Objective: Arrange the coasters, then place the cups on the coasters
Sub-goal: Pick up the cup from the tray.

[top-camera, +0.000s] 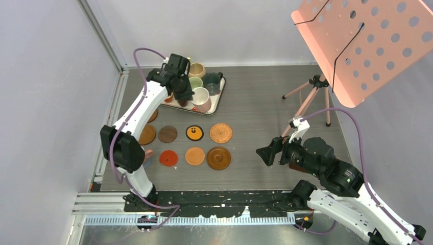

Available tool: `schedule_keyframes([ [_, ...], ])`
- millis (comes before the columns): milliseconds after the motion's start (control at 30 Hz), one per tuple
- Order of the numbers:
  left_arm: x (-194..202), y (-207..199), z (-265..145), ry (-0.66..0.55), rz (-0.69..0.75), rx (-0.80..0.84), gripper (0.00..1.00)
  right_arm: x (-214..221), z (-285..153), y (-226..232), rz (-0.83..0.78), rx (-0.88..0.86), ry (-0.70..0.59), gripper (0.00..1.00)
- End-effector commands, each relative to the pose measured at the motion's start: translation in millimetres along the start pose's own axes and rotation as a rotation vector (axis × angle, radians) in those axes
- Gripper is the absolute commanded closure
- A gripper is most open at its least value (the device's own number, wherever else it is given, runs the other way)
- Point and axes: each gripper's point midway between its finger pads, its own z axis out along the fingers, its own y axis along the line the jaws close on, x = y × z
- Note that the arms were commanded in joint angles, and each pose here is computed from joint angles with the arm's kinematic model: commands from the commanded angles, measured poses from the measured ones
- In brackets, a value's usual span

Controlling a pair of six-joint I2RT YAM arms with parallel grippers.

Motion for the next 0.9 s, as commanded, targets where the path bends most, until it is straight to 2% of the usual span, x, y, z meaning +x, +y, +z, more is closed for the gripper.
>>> schedule_keyframes([
  [0, -26.8, 5.0, -40.3, -0.132, -0.016, 0.045, 1.00, -10.6, -3.0, 4.3, 0.026, -0.016, -0.045, 0.05],
  [267, -16.0, 14.7, -50.5, -0.141, 0.002, 0.066, 1.00, -9.0, -3.9, 4.5, 0.017, -0.024, -0.045, 0.04],
  [633, 10.8, -24.7, -26.6, -0.061, 0.055, 0.108, 1.00, -8.7, -7.6, 1.4, 0.002, -0.017, -0.052, 0.05],
  [867, 0.7, -2.9, -31.6, -0.104, 0.038, 0.012, 1.00, -6.2, -9.9, 1.6, 0.010, -0.024, -0.048, 0.05],
])
